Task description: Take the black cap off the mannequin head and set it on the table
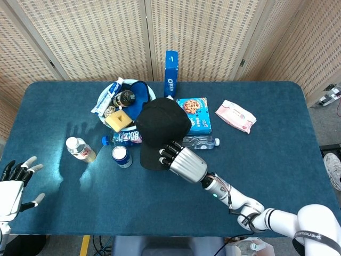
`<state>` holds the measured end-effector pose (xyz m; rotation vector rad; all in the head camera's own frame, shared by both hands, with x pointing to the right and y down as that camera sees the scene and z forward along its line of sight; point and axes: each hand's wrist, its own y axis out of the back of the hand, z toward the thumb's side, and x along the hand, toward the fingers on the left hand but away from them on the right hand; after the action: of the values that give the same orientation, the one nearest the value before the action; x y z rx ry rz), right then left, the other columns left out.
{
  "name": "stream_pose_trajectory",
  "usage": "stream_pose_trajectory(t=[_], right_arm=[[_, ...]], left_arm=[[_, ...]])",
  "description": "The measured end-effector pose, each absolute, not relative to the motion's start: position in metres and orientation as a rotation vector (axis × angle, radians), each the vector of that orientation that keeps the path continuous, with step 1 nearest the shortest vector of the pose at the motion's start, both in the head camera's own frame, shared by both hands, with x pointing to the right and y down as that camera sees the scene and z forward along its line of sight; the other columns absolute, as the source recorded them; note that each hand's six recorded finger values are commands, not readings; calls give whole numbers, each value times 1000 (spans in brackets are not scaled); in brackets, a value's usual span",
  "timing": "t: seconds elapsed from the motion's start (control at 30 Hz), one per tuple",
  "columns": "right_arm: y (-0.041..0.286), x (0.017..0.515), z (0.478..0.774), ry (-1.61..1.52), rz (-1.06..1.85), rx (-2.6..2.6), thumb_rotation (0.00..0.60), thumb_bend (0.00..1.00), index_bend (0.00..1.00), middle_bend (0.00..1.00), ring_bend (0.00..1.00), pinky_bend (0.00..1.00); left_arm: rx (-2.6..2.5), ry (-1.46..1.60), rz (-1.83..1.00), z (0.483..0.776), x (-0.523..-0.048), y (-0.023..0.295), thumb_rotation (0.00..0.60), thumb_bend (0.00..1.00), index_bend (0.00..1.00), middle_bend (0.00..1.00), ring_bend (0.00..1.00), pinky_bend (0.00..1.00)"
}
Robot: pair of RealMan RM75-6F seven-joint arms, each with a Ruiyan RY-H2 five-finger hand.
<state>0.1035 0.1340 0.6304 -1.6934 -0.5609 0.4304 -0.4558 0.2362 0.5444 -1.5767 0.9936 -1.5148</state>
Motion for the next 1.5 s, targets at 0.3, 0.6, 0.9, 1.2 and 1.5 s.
stream_pose_trajectory(t=[0.3, 0.6, 0.9, 1.2, 1.5], right_arm=[[126, 99, 624, -616, 391, -1675, 600, 520, 756, 455, 261, 281], [112, 89, 610, -691, 338, -1635, 600, 520, 788, 478, 279, 281], [91, 74, 599, -762, 315, -1593, 600, 522, 816, 493, 291, 282], [77, 62, 590, -791, 297, -1567, 600, 522, 826, 500, 299, 281], [51, 54, 581, -850, 318, -1500, 600, 522, 834, 506, 305, 281]], left_arm=[[-1581, 996, -1517, 546, -458, 236, 600, 170, 247, 113, 134, 21], [-1577, 1001, -1517, 545, -459, 236, 600, 170, 250, 113, 133, 21], [-1577, 1002, -1516, 544, -459, 237, 600, 170, 252, 113, 133, 21], [-1573, 1013, -1522, 543, -462, 238, 600, 170, 252, 113, 133, 21], [-1576, 1012, -1519, 544, -462, 238, 600, 170, 252, 113, 133, 21]])
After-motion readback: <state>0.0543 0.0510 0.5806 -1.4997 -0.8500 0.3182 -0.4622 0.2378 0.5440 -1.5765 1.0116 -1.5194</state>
